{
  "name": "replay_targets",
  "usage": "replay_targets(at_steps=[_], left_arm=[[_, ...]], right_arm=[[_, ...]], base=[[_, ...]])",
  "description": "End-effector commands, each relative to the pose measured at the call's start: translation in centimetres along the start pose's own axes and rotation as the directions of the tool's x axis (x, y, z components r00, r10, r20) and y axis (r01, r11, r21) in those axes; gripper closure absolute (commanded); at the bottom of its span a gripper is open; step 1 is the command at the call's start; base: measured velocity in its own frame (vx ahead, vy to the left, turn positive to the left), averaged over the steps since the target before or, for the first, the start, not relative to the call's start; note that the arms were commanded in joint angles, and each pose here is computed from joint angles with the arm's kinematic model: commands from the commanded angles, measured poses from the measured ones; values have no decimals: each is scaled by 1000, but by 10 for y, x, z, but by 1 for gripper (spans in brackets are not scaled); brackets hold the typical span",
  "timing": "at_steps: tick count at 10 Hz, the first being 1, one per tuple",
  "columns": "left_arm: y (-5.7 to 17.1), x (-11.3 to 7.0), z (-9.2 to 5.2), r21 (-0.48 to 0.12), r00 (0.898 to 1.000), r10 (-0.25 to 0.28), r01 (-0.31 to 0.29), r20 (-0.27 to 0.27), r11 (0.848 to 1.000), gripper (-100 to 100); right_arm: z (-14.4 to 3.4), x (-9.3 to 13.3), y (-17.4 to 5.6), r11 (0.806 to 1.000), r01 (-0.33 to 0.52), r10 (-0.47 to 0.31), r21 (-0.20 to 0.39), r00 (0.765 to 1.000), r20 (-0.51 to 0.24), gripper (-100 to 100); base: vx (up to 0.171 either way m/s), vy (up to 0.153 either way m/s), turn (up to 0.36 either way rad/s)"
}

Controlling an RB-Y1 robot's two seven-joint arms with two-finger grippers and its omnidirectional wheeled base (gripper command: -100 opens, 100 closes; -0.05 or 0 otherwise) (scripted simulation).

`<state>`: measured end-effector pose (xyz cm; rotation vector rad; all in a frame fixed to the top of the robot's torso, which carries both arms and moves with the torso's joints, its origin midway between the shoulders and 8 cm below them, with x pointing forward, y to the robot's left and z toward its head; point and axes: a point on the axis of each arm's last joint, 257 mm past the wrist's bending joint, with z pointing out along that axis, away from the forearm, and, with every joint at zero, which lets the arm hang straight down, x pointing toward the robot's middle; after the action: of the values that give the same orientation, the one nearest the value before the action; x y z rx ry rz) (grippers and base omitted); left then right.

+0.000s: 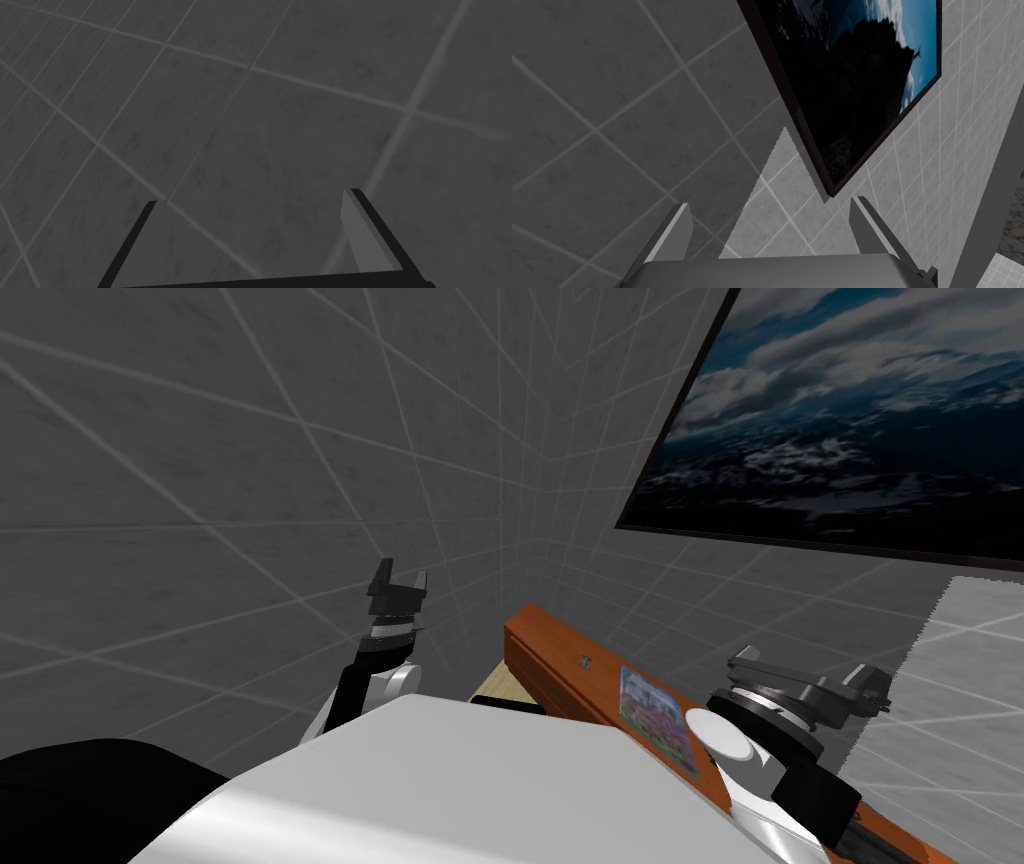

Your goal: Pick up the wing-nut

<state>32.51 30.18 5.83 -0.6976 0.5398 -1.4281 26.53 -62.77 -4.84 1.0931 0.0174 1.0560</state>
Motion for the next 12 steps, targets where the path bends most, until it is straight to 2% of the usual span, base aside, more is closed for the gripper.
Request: replay_targets(at_steps=[1,3,4,7,8,9,11,12], left_arm=[[0,0,0,0,1000,0,0,0,1000,0],[0,0,0,0,1000,0,0,0,1000,0],[0,0,0,0,1000,0,0,0,1000,0],[0,0,0,0,1000,0,0,0,1000,0],[0,0,0,0,1000,0,0,0,1000,0],[0,0,0,0,1000,0,0,0,1000,0],[0,0,0,0,1000,0,0,0,1000,0],[0,0,0,0,1000,0,0,0,1000,0]], right_arm=[[3,-21,-1,1000,6,-6,5,999,45,-100],[2,-28,-4,999,-35,34,12,997,74,-100],[11,-55,2,1000,21,-21,2,992,121,-100],[9,-68,-4,999,-44,41,13,984,171,-100],[16,-92,4,1000,10,-10,1,977,213,-100],[14,-101,0,1000,-10,7,10,971,238,-100],[11,-109,-4,998,-60,55,11,961,271,-100],[18,-133,5,1000,-13,12,1,949,315,-100]], base=[[-33,-43,228],[-6,-14,-9],[-27,-12,344],[-16,-26,59],[-24,-22,313],[-33,-38,246],[-16,-17,-17],[-41,-23,348]])
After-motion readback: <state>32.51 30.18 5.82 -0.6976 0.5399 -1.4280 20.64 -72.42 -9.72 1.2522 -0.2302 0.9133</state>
